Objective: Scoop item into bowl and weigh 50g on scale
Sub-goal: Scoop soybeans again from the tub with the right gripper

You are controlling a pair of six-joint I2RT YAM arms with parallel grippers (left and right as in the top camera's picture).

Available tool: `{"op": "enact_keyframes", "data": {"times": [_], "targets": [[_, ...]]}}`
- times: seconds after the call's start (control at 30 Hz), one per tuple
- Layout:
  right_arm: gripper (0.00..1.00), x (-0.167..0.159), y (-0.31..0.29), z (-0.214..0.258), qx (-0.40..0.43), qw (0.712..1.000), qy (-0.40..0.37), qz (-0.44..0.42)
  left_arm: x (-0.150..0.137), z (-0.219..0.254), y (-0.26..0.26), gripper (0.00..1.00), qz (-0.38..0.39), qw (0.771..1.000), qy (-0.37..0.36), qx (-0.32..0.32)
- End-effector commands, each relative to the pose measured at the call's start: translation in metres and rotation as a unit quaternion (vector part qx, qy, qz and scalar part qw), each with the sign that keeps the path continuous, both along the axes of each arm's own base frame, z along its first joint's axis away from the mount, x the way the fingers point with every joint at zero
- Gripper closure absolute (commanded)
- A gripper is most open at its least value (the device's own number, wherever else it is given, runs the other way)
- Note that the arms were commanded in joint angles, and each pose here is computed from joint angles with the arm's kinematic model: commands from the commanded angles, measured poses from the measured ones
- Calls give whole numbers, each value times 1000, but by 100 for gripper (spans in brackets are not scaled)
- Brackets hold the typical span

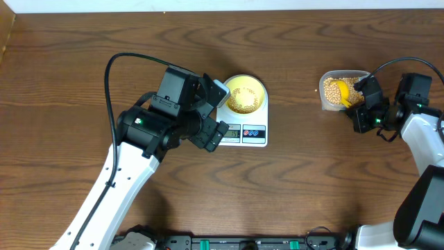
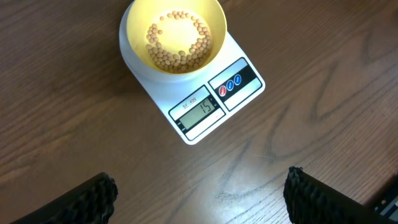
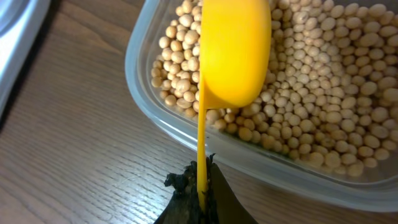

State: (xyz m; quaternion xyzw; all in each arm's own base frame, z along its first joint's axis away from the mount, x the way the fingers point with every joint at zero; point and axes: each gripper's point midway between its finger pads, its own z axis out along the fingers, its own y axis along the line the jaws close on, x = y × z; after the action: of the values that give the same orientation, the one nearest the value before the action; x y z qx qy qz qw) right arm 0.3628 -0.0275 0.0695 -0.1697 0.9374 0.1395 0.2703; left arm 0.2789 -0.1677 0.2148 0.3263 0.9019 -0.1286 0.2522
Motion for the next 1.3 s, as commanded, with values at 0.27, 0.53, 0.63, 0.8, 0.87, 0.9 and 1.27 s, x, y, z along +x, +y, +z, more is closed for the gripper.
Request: {"op": "enact_keyframes", "data": {"times": [0.27,0.53,0.63,0.8,0.87,0.9,1.27], "targets": [[99,-1,16,4,74,997,9,-12,-2,1,1,12,-7,1000,-3,1],[99,3,15,6,94,994,18,-52,-2,1,1,12,-7,1000,-3,1],[99,7,10,7,109,990,22,-84,-2,1,1,12,-7,1000,-3,1],[99,10,1,9,123,985,26,-120,-2,1,1,12,-7,1000,-3,1],[99,10,-2,9,129,982,29,-134,-2,1,1,12,-7,1000,-3,1],[99,10,-3,10,135,981,29,-138,-2,1,1,12,-7,1000,-3,1],[99,16,-4,27,217,967,6,-136,-2,1,1,12,-7,1000,-3,1]]}}
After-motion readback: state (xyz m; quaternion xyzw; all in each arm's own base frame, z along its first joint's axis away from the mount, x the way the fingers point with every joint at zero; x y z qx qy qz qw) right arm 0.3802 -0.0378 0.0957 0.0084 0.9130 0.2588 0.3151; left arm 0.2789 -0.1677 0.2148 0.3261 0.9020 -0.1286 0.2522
